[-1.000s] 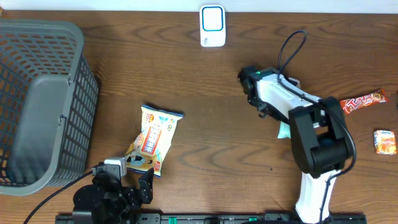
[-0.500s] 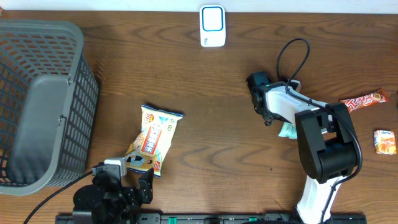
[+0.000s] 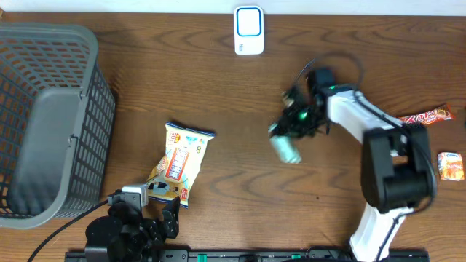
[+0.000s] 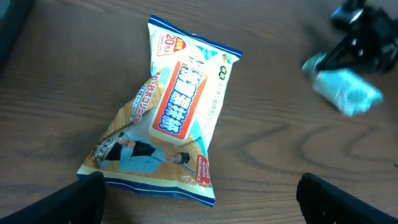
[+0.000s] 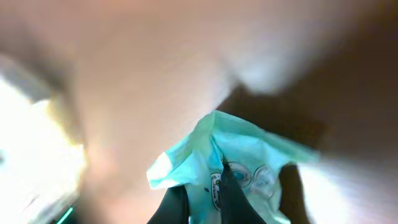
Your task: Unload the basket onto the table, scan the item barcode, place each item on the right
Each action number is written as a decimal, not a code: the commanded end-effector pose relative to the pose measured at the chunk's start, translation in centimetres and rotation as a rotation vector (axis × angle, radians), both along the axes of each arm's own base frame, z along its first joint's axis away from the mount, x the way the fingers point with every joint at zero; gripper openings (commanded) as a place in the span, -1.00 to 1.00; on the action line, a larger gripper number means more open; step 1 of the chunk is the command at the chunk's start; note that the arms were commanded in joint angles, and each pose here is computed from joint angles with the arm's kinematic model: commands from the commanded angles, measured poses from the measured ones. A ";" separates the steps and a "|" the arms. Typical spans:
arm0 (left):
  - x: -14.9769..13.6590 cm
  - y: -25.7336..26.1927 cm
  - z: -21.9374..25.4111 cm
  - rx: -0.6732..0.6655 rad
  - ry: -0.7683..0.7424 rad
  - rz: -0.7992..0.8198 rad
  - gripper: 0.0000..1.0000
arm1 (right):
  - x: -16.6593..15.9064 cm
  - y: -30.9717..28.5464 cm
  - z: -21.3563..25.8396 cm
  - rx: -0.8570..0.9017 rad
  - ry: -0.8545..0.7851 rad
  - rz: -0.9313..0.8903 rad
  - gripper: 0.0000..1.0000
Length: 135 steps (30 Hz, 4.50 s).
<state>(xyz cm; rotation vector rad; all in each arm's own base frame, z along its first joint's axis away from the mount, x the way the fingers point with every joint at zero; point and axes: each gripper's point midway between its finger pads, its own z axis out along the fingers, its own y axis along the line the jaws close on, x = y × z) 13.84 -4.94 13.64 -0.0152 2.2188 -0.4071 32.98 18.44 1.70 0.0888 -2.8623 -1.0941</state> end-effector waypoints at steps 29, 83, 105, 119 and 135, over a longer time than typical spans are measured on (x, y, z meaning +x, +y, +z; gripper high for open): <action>-0.1 -0.2 0.3 -0.014 -0.010 -0.008 0.96 | -3.3 3.3 1.7 0.359 -0.122 0.261 0.99; -0.1 -0.2 0.3 -0.014 -0.010 -0.008 0.96 | -6.1 -0.9 -2.2 -1.123 -0.397 0.114 0.79; -0.1 -0.2 0.3 -0.014 -0.010 -0.008 0.96 | -7.8 -3.0 -3.9 -1.314 -0.229 0.276 -0.97; -0.1 -0.2 0.3 -0.014 -0.010 -0.008 0.96 | -1.0 -1.3 7.6 -1.421 -0.764 0.340 -0.97; -0.1 -0.2 0.3 -0.014 -0.010 -0.008 0.96 | -1.6 6.4 12.2 -1.010 -0.964 0.651 -0.98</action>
